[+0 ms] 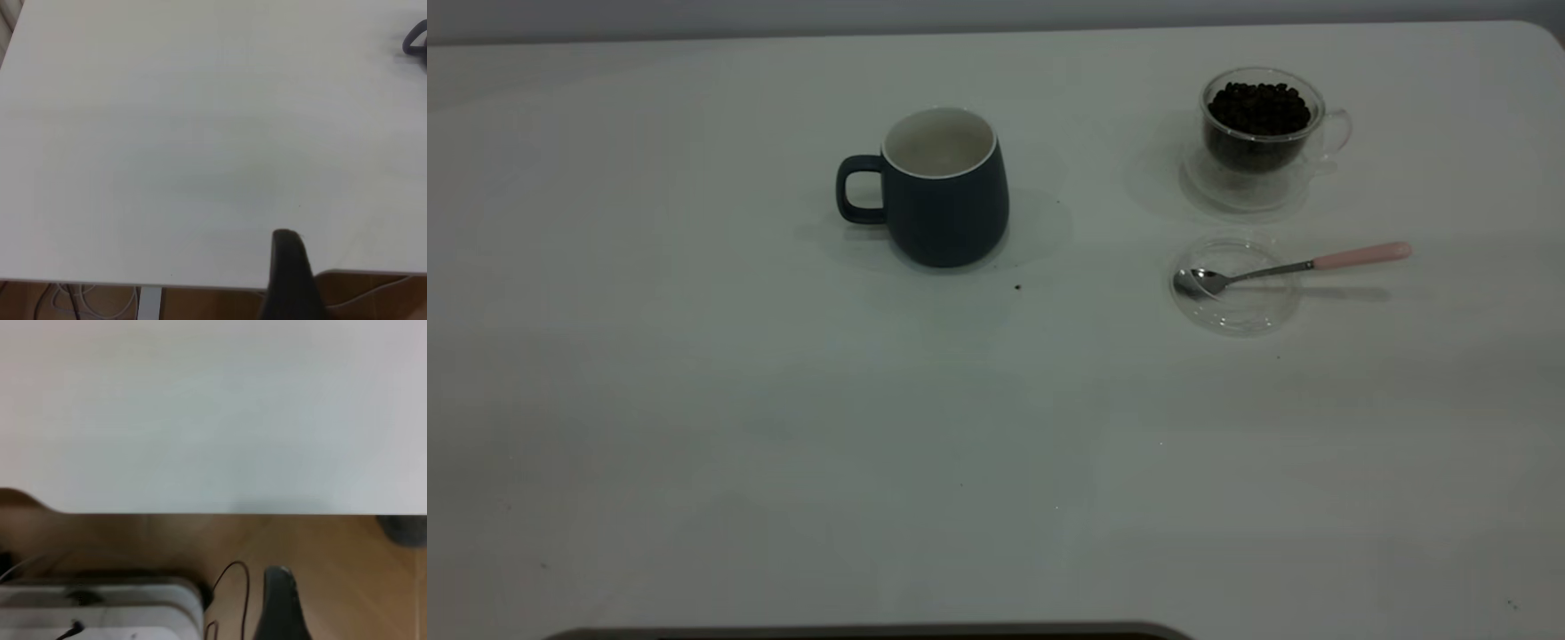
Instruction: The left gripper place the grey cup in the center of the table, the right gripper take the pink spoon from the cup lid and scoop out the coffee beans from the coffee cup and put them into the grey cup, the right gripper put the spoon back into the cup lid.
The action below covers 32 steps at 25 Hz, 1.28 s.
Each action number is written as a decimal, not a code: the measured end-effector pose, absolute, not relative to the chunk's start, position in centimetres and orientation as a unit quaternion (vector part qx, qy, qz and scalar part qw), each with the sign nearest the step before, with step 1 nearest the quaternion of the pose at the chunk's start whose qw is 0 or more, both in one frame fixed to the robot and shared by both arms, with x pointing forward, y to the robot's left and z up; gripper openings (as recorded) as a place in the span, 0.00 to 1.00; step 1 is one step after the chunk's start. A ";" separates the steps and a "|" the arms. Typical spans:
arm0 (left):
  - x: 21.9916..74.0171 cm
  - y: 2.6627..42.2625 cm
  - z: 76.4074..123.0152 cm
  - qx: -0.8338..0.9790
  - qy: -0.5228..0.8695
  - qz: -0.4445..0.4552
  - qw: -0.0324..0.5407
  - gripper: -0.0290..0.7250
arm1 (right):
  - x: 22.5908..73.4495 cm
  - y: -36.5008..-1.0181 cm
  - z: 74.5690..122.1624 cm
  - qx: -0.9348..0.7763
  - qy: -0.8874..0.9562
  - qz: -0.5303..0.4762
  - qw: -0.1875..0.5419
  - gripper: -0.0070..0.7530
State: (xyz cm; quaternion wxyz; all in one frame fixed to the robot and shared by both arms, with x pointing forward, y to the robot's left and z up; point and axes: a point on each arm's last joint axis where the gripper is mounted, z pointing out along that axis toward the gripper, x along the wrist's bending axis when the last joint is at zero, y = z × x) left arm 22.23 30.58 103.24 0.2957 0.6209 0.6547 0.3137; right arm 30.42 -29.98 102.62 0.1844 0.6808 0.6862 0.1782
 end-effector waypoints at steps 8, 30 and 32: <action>22.2 30.6 103.2 0.621 0.655 0.314 0.296 0.79 | 27.9 -29.9 103.4 0.663 0.665 0.237 0.248 0.78; 22.2 30.6 103.2 0.621 0.655 0.314 0.296 0.79 | 23.8 -29.8 103.9 0.623 0.625 0.325 0.340 0.78; 22.2 30.6 103.2 0.621 0.655 0.314 0.296 0.79 | 23.8 -29.8 103.9 0.623 0.625 0.325 0.340 0.78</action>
